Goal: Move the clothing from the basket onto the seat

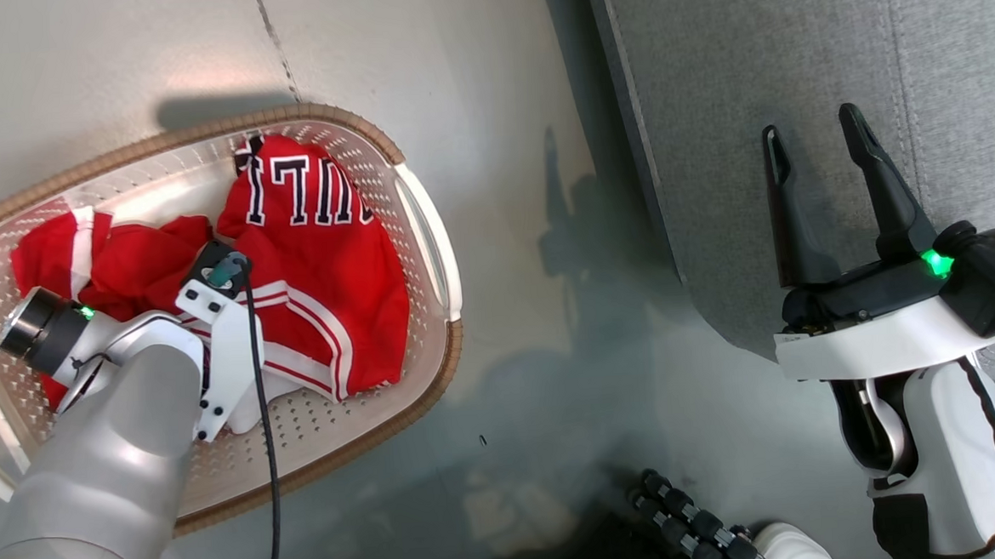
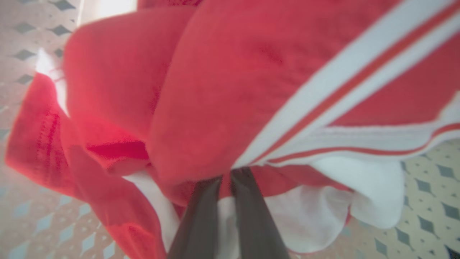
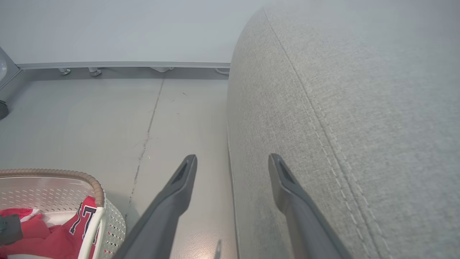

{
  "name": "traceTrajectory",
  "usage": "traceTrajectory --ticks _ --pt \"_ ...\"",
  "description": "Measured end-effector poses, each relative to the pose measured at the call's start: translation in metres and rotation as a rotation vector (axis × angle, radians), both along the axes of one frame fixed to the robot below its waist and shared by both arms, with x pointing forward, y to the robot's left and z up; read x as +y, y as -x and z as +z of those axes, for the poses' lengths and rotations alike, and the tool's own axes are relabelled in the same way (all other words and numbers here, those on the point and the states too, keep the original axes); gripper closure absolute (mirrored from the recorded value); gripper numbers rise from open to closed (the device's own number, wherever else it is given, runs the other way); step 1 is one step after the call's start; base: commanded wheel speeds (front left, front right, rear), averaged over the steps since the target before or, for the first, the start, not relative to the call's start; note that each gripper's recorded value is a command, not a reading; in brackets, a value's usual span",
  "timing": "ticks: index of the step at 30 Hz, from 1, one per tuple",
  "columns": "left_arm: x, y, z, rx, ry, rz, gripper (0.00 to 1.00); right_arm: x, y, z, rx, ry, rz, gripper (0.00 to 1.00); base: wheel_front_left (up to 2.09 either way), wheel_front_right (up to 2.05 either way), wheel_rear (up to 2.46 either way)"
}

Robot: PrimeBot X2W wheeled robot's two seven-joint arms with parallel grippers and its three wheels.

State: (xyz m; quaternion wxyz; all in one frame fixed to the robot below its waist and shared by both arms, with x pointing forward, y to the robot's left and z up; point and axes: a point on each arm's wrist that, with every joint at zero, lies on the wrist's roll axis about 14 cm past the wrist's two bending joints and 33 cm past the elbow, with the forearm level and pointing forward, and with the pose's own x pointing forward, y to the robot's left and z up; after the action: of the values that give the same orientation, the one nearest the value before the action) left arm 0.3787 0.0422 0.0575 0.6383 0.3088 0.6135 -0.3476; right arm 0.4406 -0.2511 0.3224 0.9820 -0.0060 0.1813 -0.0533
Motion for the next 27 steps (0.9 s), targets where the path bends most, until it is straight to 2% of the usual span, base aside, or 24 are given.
traceTrajectory --ticks 17,27 --pt "-0.009 -0.022 0.08 -0.162 0.125 0.102 1.0 0.005 -0.021 0.079 -0.213 0.01 0.022 0.0 0.0 0.0 0.0" --pt "-0.011 -0.019 0.144 -0.3 0.243 0.163 1.0 0.015 -0.007 0.125 -0.308 0.005 0.038 0.0 0.0 0.0 0.0"
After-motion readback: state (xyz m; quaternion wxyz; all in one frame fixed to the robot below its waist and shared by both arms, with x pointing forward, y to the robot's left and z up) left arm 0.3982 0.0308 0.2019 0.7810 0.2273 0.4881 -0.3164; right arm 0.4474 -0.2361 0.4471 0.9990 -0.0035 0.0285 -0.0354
